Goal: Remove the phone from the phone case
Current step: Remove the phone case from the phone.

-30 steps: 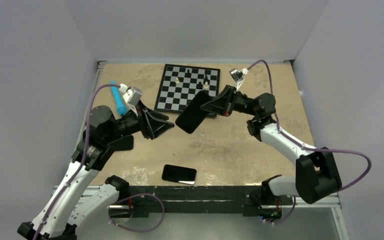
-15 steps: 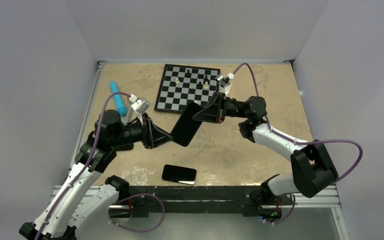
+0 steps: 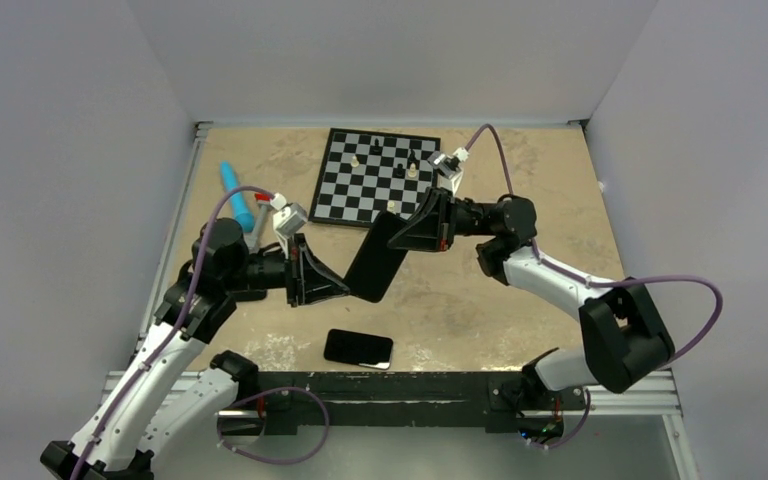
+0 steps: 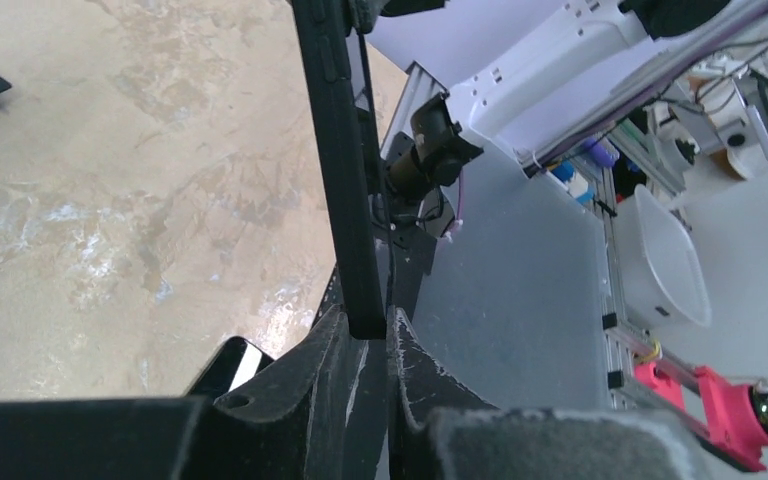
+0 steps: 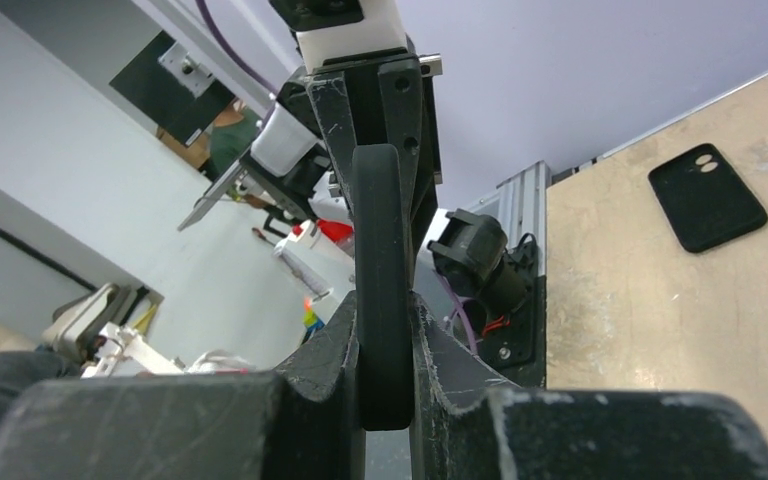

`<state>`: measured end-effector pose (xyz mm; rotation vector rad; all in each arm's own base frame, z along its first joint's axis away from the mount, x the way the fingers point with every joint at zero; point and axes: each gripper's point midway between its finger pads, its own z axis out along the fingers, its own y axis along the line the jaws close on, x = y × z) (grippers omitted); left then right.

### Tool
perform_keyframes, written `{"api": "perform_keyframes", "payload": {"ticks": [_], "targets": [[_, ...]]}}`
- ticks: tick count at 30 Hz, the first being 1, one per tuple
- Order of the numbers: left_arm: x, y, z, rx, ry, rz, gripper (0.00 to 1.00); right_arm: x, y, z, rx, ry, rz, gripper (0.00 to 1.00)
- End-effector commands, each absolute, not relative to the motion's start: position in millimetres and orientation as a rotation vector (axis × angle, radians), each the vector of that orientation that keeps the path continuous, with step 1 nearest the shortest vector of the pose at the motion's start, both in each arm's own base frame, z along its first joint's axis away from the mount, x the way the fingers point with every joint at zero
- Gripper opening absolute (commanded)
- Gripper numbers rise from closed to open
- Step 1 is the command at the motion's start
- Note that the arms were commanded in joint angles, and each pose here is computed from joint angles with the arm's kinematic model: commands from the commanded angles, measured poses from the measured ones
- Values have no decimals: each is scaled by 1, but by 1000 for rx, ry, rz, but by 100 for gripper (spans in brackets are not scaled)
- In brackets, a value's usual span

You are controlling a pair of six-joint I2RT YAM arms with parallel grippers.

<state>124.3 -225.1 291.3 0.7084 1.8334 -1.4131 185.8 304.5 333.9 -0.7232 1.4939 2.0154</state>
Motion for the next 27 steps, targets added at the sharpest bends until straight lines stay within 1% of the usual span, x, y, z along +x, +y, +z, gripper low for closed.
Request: {"api": "perform_keyframes", "payload": {"ticks": [1, 5, 11, 14, 21, 27], "targets": [[112, -225, 300, 954, 1663, -1375, 0, 164, 299, 371, -799, 1345, 2110, 0], [121, -225, 296, 1019, 1647, -1295, 0, 155, 293, 379, -736, 1313, 2262, 0], [116, -233, 304, 1151, 1459, -1339, 0, 143, 289, 396, -735, 1287, 2311, 0], [120, -236, 310, 1175, 1404, -1322, 0, 141, 288, 400, -739, 1285, 2320, 0], [145, -241, 301, 1164, 1498, -1273, 0, 127, 294, 410, -782, 1250, 2360, 0], [169, -242, 285, 1067, 1628, -1211, 0, 123, 295, 419, -796, 1215, 2369, 0]]}}
